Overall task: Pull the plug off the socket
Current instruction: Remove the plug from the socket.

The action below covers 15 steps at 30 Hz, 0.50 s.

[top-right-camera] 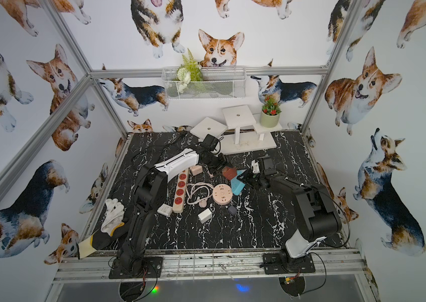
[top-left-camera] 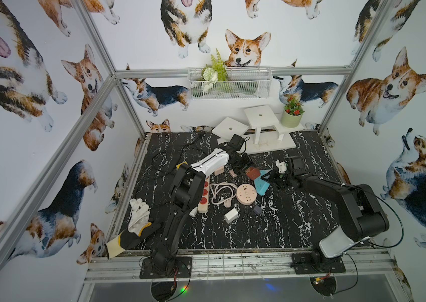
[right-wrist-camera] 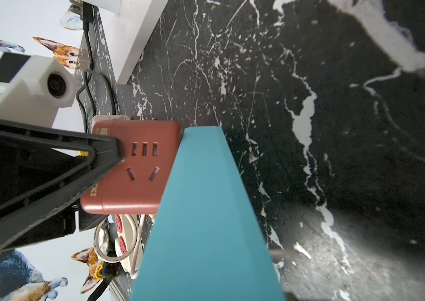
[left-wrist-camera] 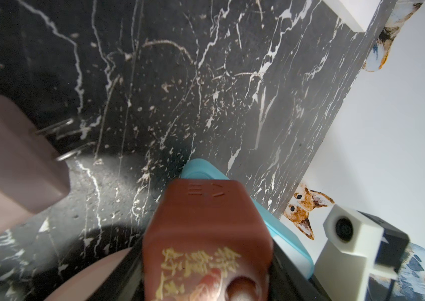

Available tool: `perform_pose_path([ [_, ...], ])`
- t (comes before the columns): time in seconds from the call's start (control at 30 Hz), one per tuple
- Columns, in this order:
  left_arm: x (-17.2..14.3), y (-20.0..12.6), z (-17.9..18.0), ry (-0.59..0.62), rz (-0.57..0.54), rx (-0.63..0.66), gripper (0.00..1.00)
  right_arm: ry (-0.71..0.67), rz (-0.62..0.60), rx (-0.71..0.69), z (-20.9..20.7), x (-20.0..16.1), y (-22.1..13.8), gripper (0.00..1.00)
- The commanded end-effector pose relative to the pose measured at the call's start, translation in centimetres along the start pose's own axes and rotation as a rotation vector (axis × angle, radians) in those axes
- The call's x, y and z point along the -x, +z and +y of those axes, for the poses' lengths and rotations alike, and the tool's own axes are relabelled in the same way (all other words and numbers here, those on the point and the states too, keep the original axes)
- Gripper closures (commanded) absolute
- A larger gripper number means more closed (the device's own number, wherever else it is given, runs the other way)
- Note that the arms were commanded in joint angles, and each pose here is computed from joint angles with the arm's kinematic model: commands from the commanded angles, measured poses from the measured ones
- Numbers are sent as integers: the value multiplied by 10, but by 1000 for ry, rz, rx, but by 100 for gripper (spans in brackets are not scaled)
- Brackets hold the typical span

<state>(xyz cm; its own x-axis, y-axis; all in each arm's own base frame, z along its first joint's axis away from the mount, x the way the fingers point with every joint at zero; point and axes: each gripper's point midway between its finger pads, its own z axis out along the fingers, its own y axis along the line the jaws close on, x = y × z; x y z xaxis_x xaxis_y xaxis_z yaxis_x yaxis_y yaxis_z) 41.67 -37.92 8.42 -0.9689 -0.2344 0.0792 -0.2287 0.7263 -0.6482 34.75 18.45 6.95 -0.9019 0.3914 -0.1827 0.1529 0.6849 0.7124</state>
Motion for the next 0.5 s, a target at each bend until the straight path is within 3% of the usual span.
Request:
perform_pose_path([
  [0.0, 13, -16, -29, 9, -55, -95, 100, 104, 45, -214, -51, -21, -7, 100],
  [0.23, 10, -34, -38, 174, -85, 28, 100, 101, 56, -371, -85, -26, -19, 100],
  [0.47, 9, -37, -50, 112, -92, -77, 100, 111, 59, -302, -77, -25, -13, 100],
])
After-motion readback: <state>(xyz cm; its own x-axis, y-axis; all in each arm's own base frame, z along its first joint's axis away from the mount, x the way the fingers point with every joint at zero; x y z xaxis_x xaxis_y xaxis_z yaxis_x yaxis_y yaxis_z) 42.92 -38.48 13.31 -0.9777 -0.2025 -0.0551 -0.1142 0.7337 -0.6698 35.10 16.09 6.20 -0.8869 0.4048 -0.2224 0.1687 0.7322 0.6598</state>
